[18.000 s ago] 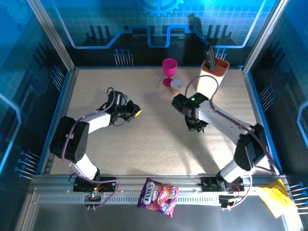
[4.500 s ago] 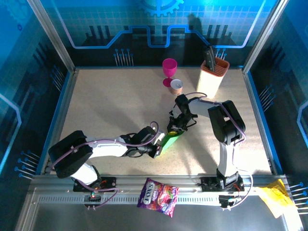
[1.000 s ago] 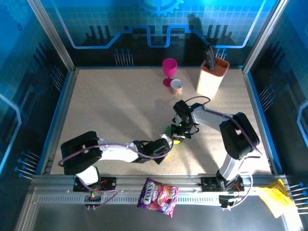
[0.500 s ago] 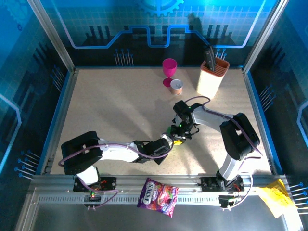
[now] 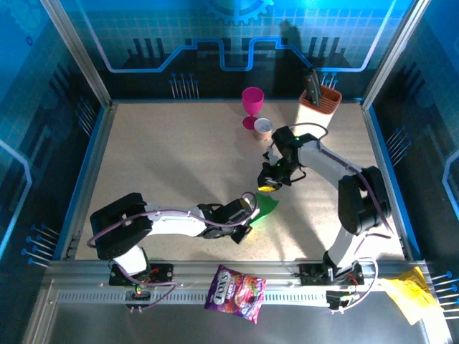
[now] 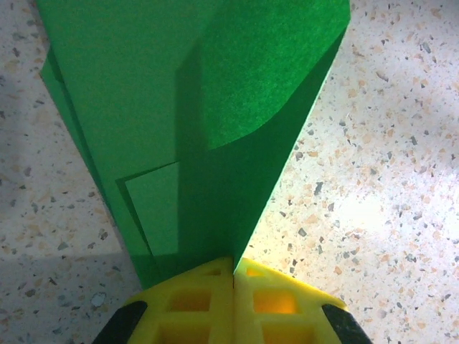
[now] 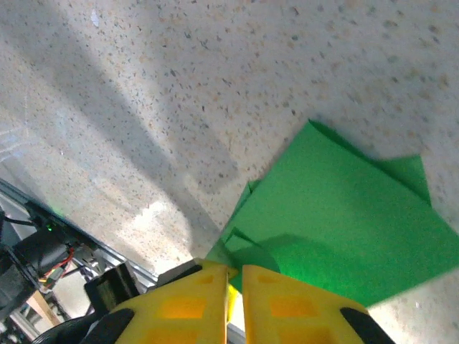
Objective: Fold a paper plane with a square sheet of paper (pick it up from the middle)
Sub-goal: Fold the wing for the fifth time at the center of the table.
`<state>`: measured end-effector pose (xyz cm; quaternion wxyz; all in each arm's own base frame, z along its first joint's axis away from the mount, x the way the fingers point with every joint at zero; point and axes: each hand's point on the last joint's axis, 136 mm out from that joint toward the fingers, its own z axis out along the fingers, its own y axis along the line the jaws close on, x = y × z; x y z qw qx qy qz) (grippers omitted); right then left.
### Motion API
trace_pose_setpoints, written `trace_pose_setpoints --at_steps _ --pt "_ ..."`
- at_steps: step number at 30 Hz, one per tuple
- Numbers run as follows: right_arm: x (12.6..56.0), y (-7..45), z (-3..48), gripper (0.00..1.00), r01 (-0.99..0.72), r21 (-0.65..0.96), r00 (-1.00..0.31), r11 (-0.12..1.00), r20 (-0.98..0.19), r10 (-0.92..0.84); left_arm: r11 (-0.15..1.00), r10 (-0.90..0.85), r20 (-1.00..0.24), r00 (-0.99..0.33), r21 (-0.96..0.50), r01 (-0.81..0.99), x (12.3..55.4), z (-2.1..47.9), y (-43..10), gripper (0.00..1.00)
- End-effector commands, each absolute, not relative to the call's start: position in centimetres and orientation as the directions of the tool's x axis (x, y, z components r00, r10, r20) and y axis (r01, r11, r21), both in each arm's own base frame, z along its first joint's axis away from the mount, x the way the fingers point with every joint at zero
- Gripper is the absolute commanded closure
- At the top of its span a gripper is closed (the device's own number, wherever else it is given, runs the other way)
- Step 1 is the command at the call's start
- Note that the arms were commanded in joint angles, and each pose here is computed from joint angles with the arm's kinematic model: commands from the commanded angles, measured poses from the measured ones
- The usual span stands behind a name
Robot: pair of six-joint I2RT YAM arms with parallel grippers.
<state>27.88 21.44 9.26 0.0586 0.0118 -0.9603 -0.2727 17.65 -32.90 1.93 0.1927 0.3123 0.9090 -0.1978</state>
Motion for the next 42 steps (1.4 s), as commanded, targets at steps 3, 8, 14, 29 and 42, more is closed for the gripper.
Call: trace_pose_setpoints --at_steps 3,8,14,29,42 --pt "27.4 23.2 6.9 0.93 -0.039 0.534 -0.977 0.844 0.155 -0.144 0.732 0.470 -0.407 -0.783 -0.316 0.604 16.9 1.6 -32.8 1.00" --pt "27.3 23.3 4.6 0.96 -0.019 0.512 -0.971 0.859 0.196 -0.138 0.731 0.457 -0.398 -0.795 -0.341 0.591 16.9 1.7 -32.9 1.00" --pt "27.0 23.1 2.5 0.98 -0.015 0.476 -0.962 0.879 0.233 -0.142 0.723 0.450 -0.393 -0.802 -0.367 0.586 16.8 1.7 -33.3 1.00" --pt "24.6 21.1 -1.8 1.00 0.004 0.378 -0.936 0.926 0.326 -0.130 0.741 0.361 -0.382 -0.851 -0.436 0.511 18.1 1.8 -32.5 1.00" --pt "26.3 21.1 0.4 0.93 0.018 0.421 -0.953 0.907 0.281 -0.111 0.717 0.366 -0.351 -0.862 -0.485 0.501 17.1 1.7 -32.6 1.00"
